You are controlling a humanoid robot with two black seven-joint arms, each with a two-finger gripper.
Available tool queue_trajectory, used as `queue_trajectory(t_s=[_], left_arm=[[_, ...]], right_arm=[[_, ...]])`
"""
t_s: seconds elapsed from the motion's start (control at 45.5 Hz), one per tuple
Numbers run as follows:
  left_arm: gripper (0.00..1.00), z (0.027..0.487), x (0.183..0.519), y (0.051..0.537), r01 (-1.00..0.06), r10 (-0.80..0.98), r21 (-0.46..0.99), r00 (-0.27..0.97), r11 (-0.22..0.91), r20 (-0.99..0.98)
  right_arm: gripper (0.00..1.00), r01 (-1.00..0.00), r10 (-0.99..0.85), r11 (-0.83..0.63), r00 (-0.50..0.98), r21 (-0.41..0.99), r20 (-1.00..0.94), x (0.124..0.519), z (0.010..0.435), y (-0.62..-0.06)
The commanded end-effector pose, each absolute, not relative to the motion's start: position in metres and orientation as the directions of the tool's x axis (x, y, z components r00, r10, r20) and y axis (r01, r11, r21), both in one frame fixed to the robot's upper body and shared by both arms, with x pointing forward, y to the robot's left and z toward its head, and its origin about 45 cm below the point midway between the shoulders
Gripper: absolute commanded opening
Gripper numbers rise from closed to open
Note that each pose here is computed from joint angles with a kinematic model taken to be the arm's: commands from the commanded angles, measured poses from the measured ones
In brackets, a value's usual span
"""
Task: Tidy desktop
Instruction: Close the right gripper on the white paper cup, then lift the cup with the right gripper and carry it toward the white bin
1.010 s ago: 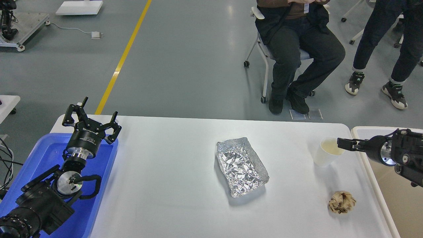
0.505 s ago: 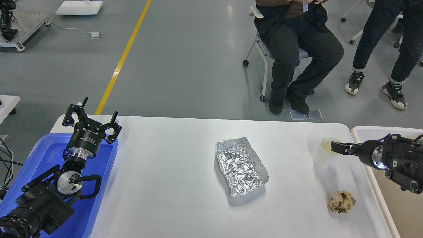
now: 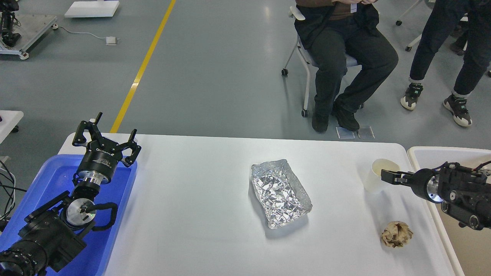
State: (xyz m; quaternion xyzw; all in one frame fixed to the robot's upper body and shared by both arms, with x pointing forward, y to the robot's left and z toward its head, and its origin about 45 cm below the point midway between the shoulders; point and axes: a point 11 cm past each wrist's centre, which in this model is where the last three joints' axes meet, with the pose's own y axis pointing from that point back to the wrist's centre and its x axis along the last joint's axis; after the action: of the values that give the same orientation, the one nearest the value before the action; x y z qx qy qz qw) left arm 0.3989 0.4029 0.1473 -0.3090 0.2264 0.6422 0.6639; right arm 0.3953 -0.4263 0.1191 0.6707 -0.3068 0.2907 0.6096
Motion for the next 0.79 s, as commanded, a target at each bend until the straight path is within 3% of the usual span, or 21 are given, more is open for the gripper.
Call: queue_trajectory(t_s=[0.0,0.154,0.263,0.768], left_arm=[[1.00,0.147,0.399,0.403,-0.993,0.713,-0.119,0.072,-0.016,-0.697],[1.00,0.147,0.399,0.403,-0.993,0.712,-0.118,0.072,-0.016,-0.698],[1.00,0.148,0.399,0.403,-0.993,0.713,-0.120,0.073,-0.016,-0.697],[1.00,0.147,0.399,0.403,-0.993,0.713,-0.119,0.072,-0.016,-0.697]], right_arm=[[0.53,-0.767,-0.066,-0.068,0.642,0.638,0.764,0.395,0.118,-0.426],[0.30,-0.768,-0.067,-0.066,0.640,0.637,0.765,0.395,0.120,-0.428],[0.01,-0.763,-0.063,-0.062,0.646,0.643,0.760,0.394,0.120,-0.429],[0.00,-0.789,-0.072,-0.116,0.613,0.603,0.787,0.409,0.151,-0.434]])
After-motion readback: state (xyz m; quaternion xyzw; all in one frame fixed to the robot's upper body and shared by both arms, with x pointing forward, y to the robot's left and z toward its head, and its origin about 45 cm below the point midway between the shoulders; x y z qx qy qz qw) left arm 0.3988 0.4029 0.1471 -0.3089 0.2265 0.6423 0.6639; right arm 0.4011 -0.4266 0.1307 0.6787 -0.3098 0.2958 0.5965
